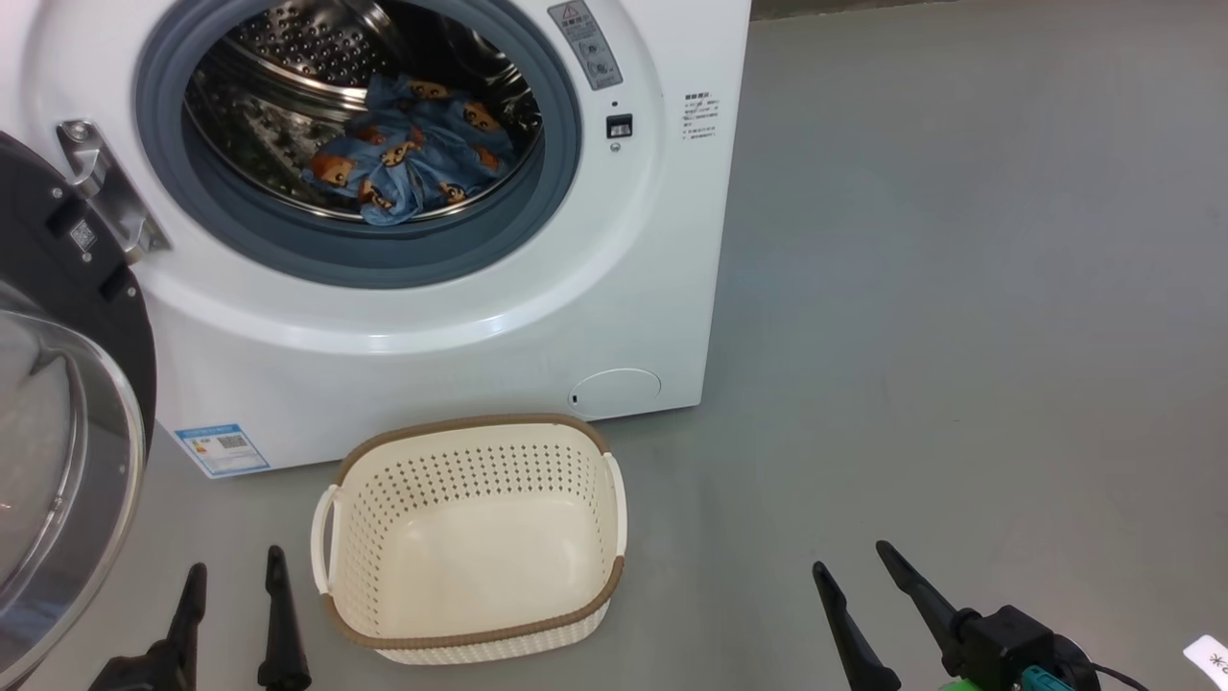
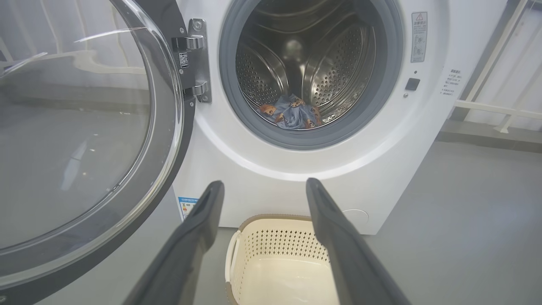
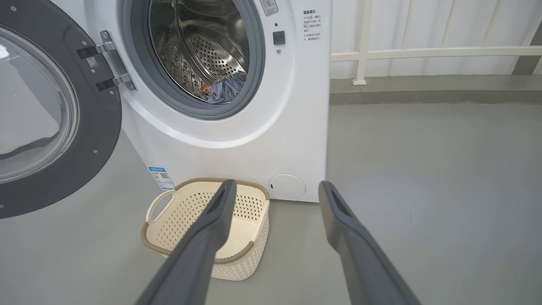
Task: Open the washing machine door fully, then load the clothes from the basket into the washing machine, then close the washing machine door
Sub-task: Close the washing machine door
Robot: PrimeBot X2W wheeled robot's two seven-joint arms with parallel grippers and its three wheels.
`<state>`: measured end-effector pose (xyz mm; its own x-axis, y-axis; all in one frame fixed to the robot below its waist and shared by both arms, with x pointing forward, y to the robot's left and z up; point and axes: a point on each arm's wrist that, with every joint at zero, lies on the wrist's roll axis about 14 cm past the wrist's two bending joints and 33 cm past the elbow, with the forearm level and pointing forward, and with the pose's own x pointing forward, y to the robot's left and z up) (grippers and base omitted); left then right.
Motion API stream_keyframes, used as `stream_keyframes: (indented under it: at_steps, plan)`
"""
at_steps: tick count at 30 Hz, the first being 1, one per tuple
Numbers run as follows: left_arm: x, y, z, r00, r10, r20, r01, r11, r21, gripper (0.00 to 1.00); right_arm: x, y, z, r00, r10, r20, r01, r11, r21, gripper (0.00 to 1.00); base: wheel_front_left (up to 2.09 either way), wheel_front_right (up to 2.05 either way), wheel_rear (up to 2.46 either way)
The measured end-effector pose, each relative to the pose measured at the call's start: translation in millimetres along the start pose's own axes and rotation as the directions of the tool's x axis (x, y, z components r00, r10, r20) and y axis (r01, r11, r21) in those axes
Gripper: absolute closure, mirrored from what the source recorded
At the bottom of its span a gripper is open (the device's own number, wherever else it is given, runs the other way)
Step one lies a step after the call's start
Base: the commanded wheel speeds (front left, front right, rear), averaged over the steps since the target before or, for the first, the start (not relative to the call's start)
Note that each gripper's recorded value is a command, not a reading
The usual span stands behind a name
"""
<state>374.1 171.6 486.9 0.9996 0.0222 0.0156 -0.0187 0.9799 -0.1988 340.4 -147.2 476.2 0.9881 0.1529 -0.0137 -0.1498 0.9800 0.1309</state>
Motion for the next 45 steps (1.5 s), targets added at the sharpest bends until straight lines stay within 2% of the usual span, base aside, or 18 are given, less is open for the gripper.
stream_keyframes:
  at_steps: [10,22,33,45]
  plan:
    - [-7,17,3,0.999,0.046,0.008,-0.046,0.999,0.007,0.0,11,11,-1,0.999,0.04,-0.004,-0.04,0.999,-0.001,0.0,0.0,0.0,0.0]
    - [-34,63,14,0.981,0.19,0.037,-0.191,0.982,0.016,0.0,44,54,4,0.979,0.204,0.006,-0.204,0.979,-0.026,0.0,0.0,0.0,0.0]
    - [-76,108,28,0.935,0.346,0.08,-0.349,0.937,0.015,0.0,65,110,4,0.926,0.378,0.004,-0.377,0.925,-0.041,0.0,0.0,0.0,0.0]
    - [-125,146,39,0.86,0.497,0.117,-0.501,0.865,0.004,0.0,73,164,-4,0.847,0.531,-0.02,-0.532,0.846,-0.05,0.0,0.0,0.0,0.0]
